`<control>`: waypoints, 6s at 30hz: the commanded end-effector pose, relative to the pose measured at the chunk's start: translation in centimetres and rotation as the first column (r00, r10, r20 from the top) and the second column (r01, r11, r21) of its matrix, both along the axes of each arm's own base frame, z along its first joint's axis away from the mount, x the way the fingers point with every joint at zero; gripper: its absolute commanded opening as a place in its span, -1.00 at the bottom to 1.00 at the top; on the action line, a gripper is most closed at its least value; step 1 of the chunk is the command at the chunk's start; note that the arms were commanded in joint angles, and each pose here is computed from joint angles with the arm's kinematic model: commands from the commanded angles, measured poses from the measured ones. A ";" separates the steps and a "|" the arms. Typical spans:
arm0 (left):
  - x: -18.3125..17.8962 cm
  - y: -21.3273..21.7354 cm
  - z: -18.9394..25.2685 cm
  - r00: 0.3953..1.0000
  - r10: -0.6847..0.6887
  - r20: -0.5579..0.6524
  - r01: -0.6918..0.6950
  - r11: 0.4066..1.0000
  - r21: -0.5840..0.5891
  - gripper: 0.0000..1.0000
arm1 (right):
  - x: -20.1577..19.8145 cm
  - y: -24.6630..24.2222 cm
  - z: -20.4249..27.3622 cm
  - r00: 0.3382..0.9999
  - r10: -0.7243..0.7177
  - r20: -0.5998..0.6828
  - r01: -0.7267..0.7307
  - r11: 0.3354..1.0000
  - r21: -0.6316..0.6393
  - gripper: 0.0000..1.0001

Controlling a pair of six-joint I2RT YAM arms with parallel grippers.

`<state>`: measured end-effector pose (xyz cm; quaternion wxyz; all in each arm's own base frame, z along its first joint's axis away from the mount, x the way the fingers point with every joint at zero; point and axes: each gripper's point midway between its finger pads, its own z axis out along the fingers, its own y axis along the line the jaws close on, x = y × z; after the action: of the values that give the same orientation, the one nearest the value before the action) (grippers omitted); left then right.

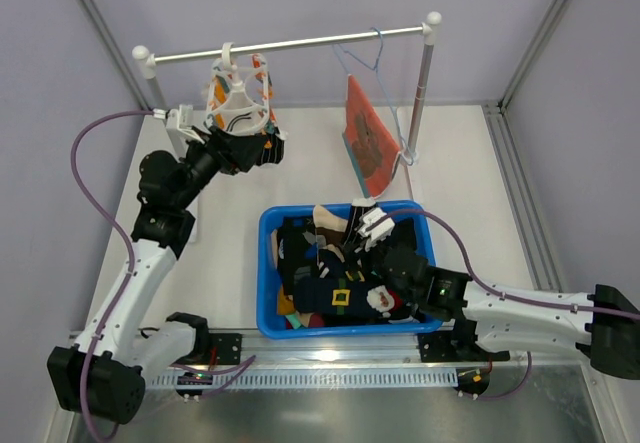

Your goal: Remove the socks clipped to the hanger

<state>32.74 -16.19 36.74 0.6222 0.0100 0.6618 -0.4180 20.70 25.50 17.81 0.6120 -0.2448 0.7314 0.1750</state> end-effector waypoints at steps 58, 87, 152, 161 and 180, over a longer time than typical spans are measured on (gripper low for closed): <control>-1.4 3.6 1.7 0.998 0.066 0.026 -0.065 0.998 -0.028 0.43 | 15.1 10.8 14.1 0.876 0.308 0.372 -0.372 0.921 0.113 0.99; -2.5 3.4 2.0 0.998 0.043 0.047 -0.041 0.998 -0.044 0.37 | 22.2 16.2 9.4 0.888 0.306 0.342 -0.353 0.932 0.083 -0.87; -9.4 4.3 3.6 0.972 0.227 0.061 -0.230 0.972 0.047 0.47 | 6.0 22.9 9.9 0.807 0.404 0.431 -0.342 0.914 -0.217 -0.92; -10.1 1.4 4.1 0.994 0.063 0.085 -0.065 0.998 0.021 0.46 | 2.6 23.9 9.7 0.694 0.572 0.437 -0.544 0.814 -0.203 -0.92; -5.2 3.3 2.0 0.962 0.269 0.046 -0.272 0.961 0.053 0.55 | -0.7 24.0 10.4 0.618 0.649 0.444 -0.660 0.735 -0.156 -0.92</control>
<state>26.96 -13.83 37.89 0.6610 -0.0400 0.6737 -0.3280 22.28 49.91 25.71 0.6580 -0.5225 0.4511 0.3008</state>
